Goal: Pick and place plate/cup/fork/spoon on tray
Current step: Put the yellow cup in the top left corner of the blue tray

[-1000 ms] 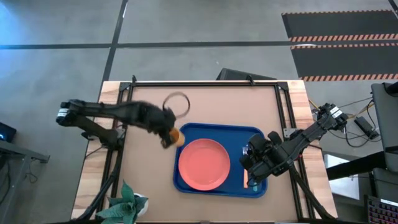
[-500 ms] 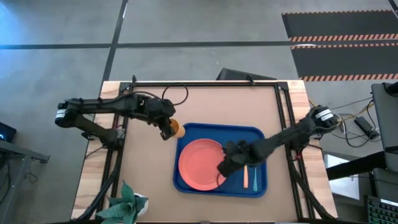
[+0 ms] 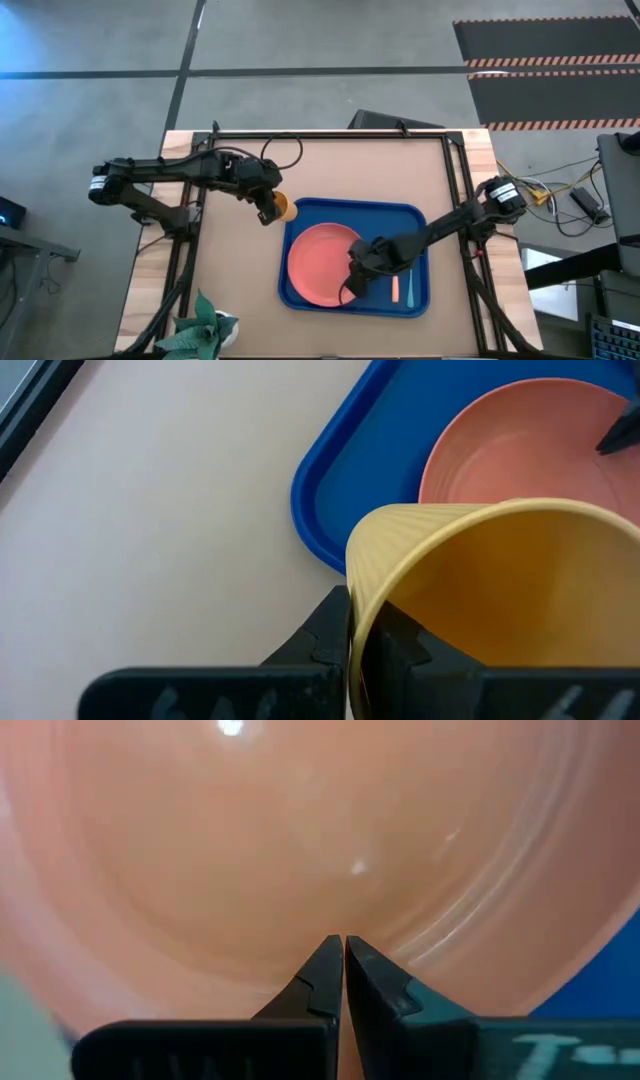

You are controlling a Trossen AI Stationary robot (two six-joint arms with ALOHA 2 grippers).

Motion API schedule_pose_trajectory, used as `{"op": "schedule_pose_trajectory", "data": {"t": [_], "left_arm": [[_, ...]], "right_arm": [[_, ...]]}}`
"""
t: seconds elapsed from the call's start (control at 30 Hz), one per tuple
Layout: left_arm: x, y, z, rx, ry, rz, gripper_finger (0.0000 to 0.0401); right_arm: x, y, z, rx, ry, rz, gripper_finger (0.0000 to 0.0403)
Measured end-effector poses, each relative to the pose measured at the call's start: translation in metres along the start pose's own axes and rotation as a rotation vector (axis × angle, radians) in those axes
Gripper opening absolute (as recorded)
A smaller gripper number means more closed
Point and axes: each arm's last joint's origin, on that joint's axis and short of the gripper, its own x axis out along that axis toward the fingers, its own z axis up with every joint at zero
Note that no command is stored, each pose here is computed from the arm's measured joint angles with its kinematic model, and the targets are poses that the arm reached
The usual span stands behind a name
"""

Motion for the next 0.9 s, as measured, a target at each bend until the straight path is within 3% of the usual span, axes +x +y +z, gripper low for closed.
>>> {"op": "schedule_pose_trajectory", "data": {"t": [0.33, 0.53, 0.9], "left_arm": [[0.000, -0.001, 0.001, -0.009, -0.015, -0.008, 0.0000], [0.009, -0.008, 0.011, -0.003, -0.068, -0.069, 0.0000], [0.088, -0.023, 0.022, 0.124, 0.164, -0.038, 0.0000]], "right_arm": [[-0.024, 0.001, -0.029, -0.002, 0.059, -0.065, 0.0008], [-0.063, 0.009, -0.017, -0.046, -0.133, -0.020, 0.0008], [-0.164, 0.004, 0.002, -0.117, -0.506, 0.051, 0.0008]]}}
